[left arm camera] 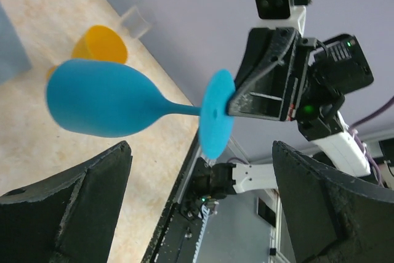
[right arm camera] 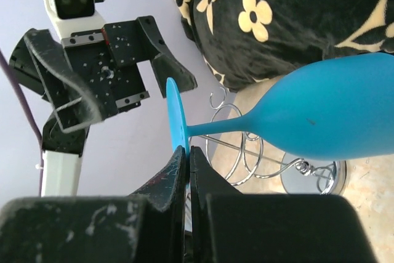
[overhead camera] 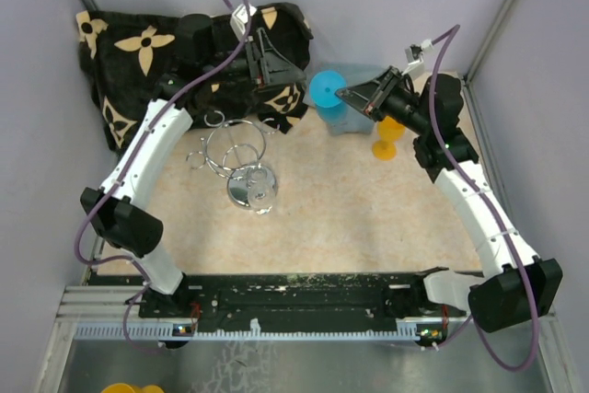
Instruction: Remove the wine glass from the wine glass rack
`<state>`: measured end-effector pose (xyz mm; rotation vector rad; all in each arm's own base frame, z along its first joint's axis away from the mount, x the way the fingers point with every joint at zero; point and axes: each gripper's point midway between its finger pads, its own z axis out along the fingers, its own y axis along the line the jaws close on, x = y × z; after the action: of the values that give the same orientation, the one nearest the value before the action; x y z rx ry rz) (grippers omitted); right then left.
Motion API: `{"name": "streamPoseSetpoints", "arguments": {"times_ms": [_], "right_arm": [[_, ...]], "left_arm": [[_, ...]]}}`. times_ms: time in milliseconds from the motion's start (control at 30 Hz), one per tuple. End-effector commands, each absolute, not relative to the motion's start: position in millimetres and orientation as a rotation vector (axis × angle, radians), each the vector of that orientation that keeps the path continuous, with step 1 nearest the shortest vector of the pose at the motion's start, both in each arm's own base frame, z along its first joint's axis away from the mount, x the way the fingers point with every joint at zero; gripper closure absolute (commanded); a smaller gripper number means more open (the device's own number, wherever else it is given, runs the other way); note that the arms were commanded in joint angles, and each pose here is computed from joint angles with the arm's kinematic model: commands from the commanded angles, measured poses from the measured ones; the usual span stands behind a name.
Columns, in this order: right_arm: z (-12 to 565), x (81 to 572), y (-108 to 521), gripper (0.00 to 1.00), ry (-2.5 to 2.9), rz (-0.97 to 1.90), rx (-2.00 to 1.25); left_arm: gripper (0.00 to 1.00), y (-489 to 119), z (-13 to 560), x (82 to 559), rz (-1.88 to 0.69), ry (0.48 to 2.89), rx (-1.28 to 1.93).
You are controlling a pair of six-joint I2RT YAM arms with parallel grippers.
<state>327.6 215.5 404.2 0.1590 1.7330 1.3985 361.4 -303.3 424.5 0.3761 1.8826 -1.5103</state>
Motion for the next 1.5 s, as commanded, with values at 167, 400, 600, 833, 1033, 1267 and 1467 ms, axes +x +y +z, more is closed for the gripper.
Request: {"name": "streamPoseSetpoints", "arguments": {"times_ms": [167,400,600,833,1033,1267,1467], "right_arm": [[435.2,316.9,214.9,1.00,1.628,1.394,0.038],[435.5,318.3,217.1,1.00,1.631,1.399,0.025],[430.2,318.9,218.4,1.00,1.640,1.399,0.013],[416.8,320.2,219.1,1.00,1.651,1.407,0.023],[411.8,317.2,221.2,1.00,1.662,1.416,0.000],[410.8,304.6,221.5,1.00,1.684,1.405,-0.062],[422.7,298.0,202.2,0.53,1.745,1.222,-0.052]], "left_arm": [[0.01,-329.9,427.8,337.9,-1.638,1.847,0.502],[0.04,-341.8,424.1,325.9,-1.700,1.846,0.560],[0.05,-352.7,425.4,315.5,-1.724,1.830,0.612],[0.26,-358.3,429.8,302.1,-1.757,1.807,0.670],[0.71,-361.1,432.4,294.6,-1.776,1.782,0.715],[1.00,-360.6,431.6,288.0,-1.724,1.726,0.795],[1.00,-358.1,439.7,291.7,-1.591,1.655,0.865]]}}
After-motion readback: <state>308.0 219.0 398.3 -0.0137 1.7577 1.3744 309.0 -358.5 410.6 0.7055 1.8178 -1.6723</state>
